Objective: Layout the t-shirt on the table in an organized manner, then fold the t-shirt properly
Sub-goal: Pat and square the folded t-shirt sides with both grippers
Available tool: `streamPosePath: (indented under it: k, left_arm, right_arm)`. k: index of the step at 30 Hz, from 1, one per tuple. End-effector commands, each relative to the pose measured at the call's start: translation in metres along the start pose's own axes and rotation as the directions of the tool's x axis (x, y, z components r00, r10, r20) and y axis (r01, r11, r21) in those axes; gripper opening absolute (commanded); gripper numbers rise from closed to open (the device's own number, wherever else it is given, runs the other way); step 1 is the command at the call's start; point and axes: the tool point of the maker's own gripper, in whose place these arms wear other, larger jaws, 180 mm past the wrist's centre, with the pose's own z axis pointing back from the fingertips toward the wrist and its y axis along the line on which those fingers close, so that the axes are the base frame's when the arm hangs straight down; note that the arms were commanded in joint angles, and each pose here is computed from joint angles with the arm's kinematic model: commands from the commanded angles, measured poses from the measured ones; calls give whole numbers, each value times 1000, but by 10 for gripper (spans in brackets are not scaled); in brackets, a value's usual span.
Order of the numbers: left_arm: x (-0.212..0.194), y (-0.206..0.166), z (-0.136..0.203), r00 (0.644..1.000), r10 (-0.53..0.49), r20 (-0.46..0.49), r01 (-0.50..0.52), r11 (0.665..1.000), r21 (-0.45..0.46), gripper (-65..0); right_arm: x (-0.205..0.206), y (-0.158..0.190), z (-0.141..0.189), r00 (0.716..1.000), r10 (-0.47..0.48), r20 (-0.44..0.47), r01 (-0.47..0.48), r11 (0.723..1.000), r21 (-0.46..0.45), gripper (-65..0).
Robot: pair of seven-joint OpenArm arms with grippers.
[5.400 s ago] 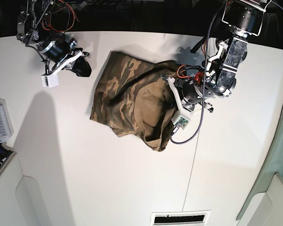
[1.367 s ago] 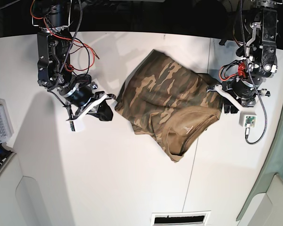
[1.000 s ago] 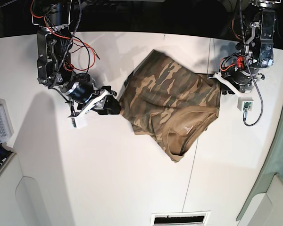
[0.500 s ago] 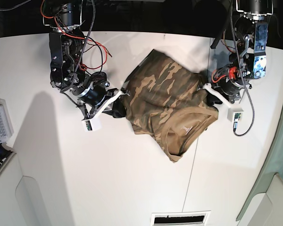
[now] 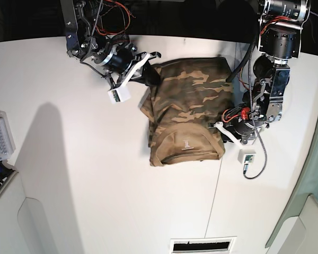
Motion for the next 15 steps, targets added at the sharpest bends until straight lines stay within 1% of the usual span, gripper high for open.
streamPosePath:
  k: [1, 3, 6, 11, 15]
  left_arm:
    - [9, -9, 0, 999, -28, 15, 29, 999, -32, -456]
    - [7, -21, -1, 998, -67, 9, 68, 995, -70, -456]
    - [6, -25, -1, 997, -82, 7, 82, 993, -79, -456]
    - [22, 1, 16, 996, -87, -10, 87, 996, -32, -456]
    - [31, 30, 50, 992, -125, 25, 124, 992, 24, -456]
  right_arm:
    - [14, 10, 3, 999, 16, 52, -18, 1000, 25, -650]
    - [15, 14, 8, 998, 25, 63, -26, 999, 25, -650]
    - [21, 15, 11, 996, 47, 76, -49, 999, 16, -650]
    - [28, 3, 25, 993, 103, 59, -101, 994, -29, -650]
    - [30, -8, 49, 989, 147, 27, -145, 987, -66, -650]
